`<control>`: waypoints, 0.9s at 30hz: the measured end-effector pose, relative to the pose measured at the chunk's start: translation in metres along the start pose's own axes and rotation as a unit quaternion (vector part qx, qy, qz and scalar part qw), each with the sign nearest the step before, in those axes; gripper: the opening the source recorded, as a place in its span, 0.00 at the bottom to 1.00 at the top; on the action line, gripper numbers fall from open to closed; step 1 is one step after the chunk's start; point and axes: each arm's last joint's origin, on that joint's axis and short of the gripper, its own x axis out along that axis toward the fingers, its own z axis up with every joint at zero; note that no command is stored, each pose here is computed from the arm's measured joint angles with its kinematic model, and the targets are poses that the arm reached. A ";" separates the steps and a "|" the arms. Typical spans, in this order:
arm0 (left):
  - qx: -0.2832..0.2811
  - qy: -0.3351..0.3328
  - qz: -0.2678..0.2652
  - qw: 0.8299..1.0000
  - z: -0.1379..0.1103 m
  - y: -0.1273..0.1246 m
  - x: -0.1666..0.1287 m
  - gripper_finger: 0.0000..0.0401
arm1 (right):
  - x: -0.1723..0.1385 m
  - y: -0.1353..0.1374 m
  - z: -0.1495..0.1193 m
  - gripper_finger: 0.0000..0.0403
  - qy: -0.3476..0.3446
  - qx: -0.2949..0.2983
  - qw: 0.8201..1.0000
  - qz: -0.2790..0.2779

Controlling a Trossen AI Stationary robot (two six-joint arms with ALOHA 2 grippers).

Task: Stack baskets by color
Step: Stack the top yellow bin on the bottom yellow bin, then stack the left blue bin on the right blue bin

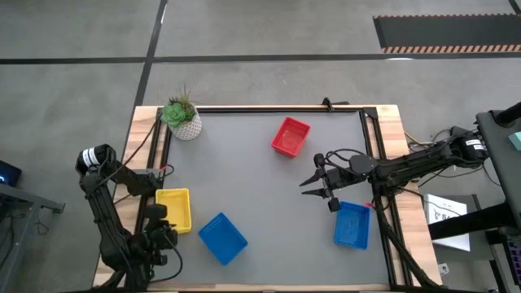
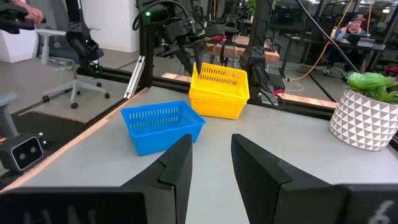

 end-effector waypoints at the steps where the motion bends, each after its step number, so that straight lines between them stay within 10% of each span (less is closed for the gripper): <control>1: 0.000 0.000 0.000 1.000 0.000 0.000 0.000 0.20 | 0.000 0.000 0.000 0.26 0.000 0.000 1.000 0.000; 12: -0.042 -0.027 -0.029 0.998 0.017 0.008 -0.019 0.28 | 0.000 0.000 0.000 0.26 0.000 -0.003 1.000 0.000; 27: -0.086 -0.265 0.039 0.960 0.051 0.010 -0.013 0.28 | 0.000 0.000 0.000 0.26 0.000 -0.012 1.000 -0.001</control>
